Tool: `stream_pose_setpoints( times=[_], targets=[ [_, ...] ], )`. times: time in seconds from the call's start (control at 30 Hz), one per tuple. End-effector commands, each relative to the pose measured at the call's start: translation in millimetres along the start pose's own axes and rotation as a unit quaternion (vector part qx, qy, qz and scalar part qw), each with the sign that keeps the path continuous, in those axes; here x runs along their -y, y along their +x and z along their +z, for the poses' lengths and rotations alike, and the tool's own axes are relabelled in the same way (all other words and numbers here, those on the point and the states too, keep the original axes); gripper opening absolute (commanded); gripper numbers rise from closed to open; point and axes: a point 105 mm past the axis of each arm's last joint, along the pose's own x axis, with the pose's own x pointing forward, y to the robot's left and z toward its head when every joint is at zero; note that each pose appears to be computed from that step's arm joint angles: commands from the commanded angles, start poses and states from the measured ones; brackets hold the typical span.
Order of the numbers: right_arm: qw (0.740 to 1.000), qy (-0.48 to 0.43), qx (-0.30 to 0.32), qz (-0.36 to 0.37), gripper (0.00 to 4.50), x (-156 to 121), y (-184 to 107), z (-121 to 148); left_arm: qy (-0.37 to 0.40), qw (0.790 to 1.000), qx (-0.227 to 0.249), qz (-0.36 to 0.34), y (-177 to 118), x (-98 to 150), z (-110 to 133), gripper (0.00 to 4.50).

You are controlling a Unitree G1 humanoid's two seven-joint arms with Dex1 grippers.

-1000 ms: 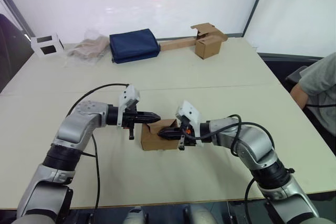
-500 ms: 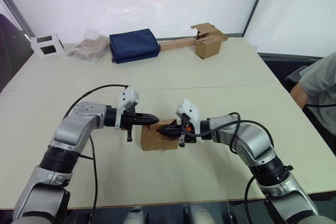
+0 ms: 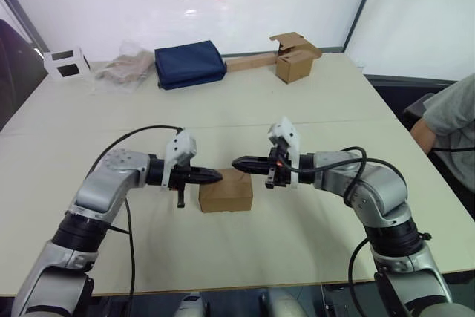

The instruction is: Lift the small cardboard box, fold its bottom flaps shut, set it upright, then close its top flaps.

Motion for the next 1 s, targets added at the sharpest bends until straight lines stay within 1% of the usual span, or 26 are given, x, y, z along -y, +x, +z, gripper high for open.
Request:
stream_pose_setpoints(
  times=[0.03,0.1,0.2,0.3,0.43,0.57,0.67,0.73,0.87,1.0],
  targets=[
    [0.999,-0.039,0.033,-0.007,0.00,-1,-4,23,0.022,0.999,0.043,0.010,-7,-2,32,0.05],
    [0.999,-0.041,0.034,-0.012,0.00,1,-4,23,0.019,0.999,0.049,0.011,-9,-1,36,0.05],
    [0.999,-0.044,0.024,-0.018,0.00,3,-2,17,0.019,0.999,0.040,0.013,-9,0,32,0.05],
    [0.999,-0.042,0.000,-0.019,0.00,4,3,0,0.016,1.000,0.009,0.020,-7,1,18,0.05],
    [0.998,-0.045,-0.037,-0.018,0.00,3,8,-25,0.003,1.000,-0.011,0.014,-4,10,4,0.05],
    [0.998,-0.043,-0.052,-0.018,0.00,3,10,-37,-0.004,1.000,-0.020,0.017,-3,14,-5,0.05],
    [0.996,-0.035,-0.077,-0.031,0.00,10,9,-55,-0.013,0.999,-0.037,0.027,-4,15,-20,0.05],
    [0.995,-0.037,-0.085,-0.038,0.00,13,8,-61,-0.014,0.998,-0.045,0.029,-6,17,-26,0.05],
    [0.997,-0.039,-0.063,-0.033,0.00,12,7,-49,-0.015,0.998,-0.034,0.041,-11,14,-20,0.05],
    [0.998,-0.048,-0.019,-0.025,0.00,9,4,-22,-0.008,0.998,0.010,0.066,-19,3,2,0.05]
  ],
)
